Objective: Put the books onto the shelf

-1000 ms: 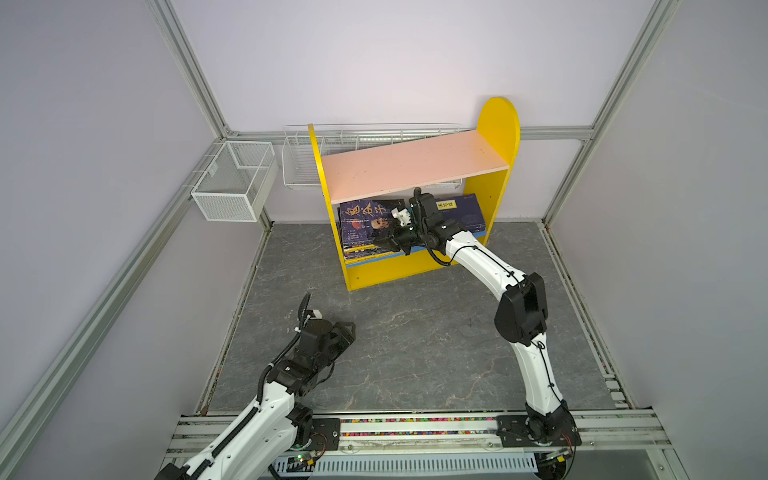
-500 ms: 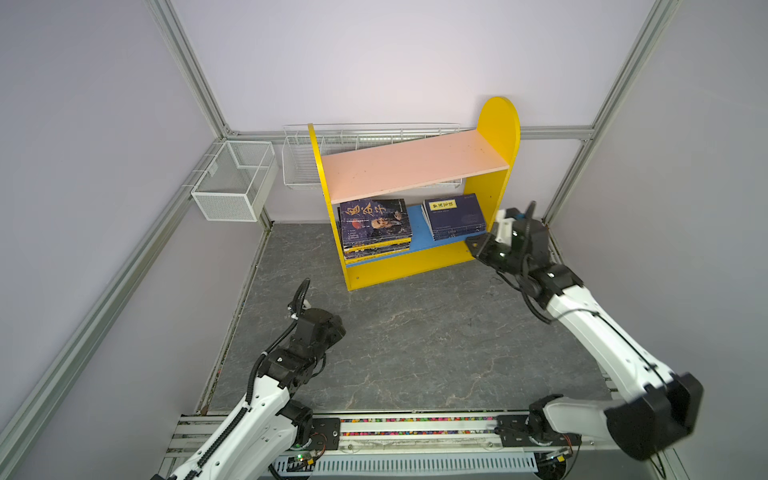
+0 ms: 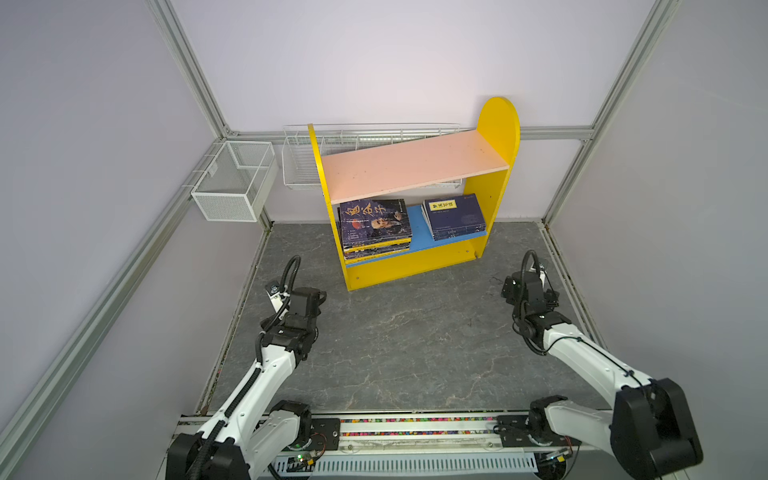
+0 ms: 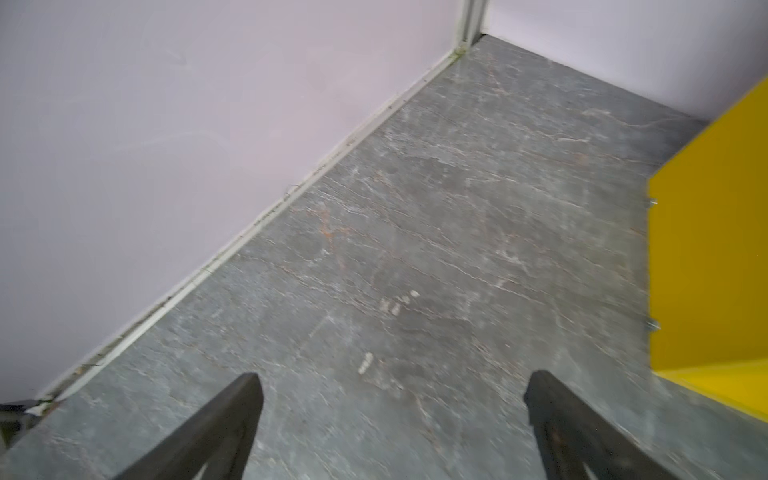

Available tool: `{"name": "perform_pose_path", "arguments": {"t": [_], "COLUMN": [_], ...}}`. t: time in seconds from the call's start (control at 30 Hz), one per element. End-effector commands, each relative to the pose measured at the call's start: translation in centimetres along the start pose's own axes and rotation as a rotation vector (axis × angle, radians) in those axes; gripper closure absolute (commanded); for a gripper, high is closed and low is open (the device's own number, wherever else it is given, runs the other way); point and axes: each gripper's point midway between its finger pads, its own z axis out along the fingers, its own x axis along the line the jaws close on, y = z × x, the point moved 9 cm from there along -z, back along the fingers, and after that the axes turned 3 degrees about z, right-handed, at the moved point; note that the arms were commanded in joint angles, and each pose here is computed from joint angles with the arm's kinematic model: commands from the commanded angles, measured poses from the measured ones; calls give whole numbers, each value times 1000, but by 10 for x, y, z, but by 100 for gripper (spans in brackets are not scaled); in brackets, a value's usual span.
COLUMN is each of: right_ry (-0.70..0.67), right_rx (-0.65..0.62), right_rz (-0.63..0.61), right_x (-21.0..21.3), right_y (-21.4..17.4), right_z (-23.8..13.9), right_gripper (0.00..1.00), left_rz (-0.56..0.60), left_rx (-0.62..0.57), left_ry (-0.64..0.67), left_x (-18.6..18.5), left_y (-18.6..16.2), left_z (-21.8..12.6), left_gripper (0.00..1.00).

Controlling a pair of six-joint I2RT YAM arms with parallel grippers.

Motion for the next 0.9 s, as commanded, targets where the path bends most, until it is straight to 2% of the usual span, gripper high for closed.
{"name": "perform_pose_path", "arguments": {"t": [0.0,0.07,0.17,0.27,0.3,0.43,0.53,0.67,0.7,0.73,0.8,0.83,0.87], "right_ry": [-13,38,48,69,123,284,411,508,498,458,496,502,490], "right_rx": [-138,-188,-168,-160,-138,-134,-112,-134,-169,-140,-207,-150,-100], "right_rz": [-27,-65,-121,-165,-184,-260,-325,-304,-237,-148,-41,-61,-71], "right_x": [1,4,7,14,17,28,40,27,18,3,-11,-11,-10], "right_y": [5,-3,-15,-23,-23,-27,-29,-26,-28,-33,-40,-44,-39], "right_z": [6,9,17,27,29,26,26,36,41,50,62,61,61], "right_gripper": [2,1,0,2,4,9,10,11,11,10,8,11,12], "left_rz": [-6,24,54,93,102,160,161,220,238,261,277,261,257], "left_rx": [-79,-107,-135,-112,-75,-165,-238,-258,-258,-256,-261,-319,-298], "left_ry": [68,40,24,32,42,-66,-130,-226,-255,-267,-283,-300,-304], "left_x": [4,-4,-12,-21,-25,-43,-50,-69,-75,-80,-83,-81,-79], "left_y": [15,17,9,-4,0,7,10,15,16,17,14,11,9], "left_z": [9,14,28,46,47,54,61,70,72,75,79,81,81], "left_gripper": [1,1,1,1,1,1,1,1,1,1,1,1,1]}}
